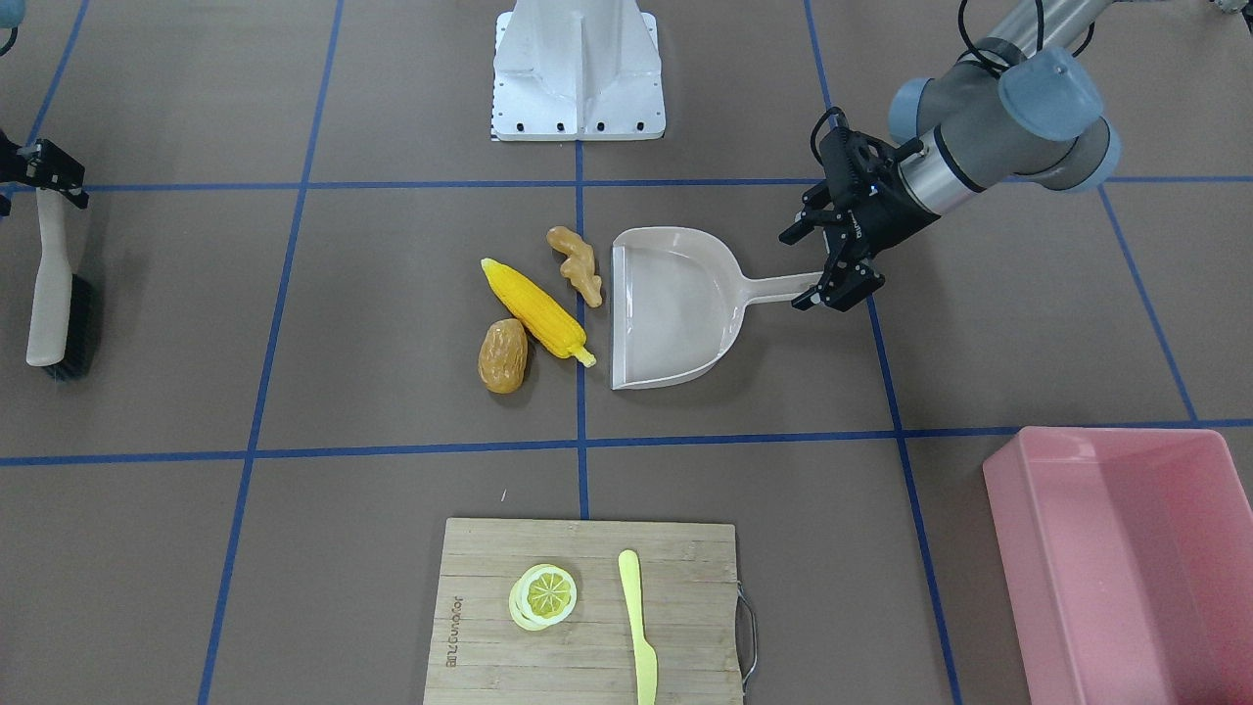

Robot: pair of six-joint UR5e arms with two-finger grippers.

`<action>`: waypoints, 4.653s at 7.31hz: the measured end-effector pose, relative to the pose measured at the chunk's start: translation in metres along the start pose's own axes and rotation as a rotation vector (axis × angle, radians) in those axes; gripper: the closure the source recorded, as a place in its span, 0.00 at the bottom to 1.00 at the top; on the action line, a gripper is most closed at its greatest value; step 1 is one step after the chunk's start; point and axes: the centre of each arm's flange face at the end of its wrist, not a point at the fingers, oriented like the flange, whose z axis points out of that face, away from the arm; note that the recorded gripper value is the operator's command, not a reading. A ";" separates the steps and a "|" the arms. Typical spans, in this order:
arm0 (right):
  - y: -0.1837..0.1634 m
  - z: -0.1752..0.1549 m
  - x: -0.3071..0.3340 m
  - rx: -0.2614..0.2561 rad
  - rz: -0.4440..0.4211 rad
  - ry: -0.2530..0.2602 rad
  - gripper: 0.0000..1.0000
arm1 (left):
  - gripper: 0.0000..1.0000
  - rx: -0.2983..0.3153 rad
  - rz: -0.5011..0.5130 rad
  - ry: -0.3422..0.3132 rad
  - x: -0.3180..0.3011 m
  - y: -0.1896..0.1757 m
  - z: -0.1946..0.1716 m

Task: Sweep and dump trash into bin
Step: 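Reach the left gripper to the white dustpan handle and grasp it, then grasp the white-handled brush with the right gripper and carry it toward the food, then sweep the corn and ginger into the dustpan with the right gripper's brush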

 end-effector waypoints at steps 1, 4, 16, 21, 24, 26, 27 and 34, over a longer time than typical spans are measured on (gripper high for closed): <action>0.001 0.001 0.000 0.000 0.015 -0.002 0.00 | 0.03 0.022 -0.001 -0.012 -0.003 0.023 0.013; 0.008 0.008 -0.001 -0.002 0.045 -0.016 0.00 | 0.03 0.082 -0.147 0.000 0.001 0.008 0.035; 0.029 -0.004 -0.025 -0.005 -0.106 -0.083 1.00 | 0.03 0.023 -0.176 0.048 0.034 0.024 0.074; -0.030 -0.050 -0.243 -0.072 -0.083 -0.126 1.00 | 0.03 0.036 -0.160 0.066 0.047 0.015 0.087; -0.038 -0.050 -0.371 -0.088 -0.036 -0.080 1.00 | 0.03 0.039 -0.165 0.066 0.048 0.010 0.084; -0.031 -0.049 -0.434 -0.097 -0.072 -0.039 1.00 | 0.03 0.036 -0.195 0.056 0.047 0.011 0.083; -0.029 -0.041 -0.445 -0.092 -0.088 -0.015 1.00 | 0.03 0.033 -0.218 0.042 0.045 0.011 0.084; -0.010 -0.013 -0.517 -0.136 -0.094 -0.027 1.00 | 0.03 0.009 -0.248 0.028 0.043 0.010 0.088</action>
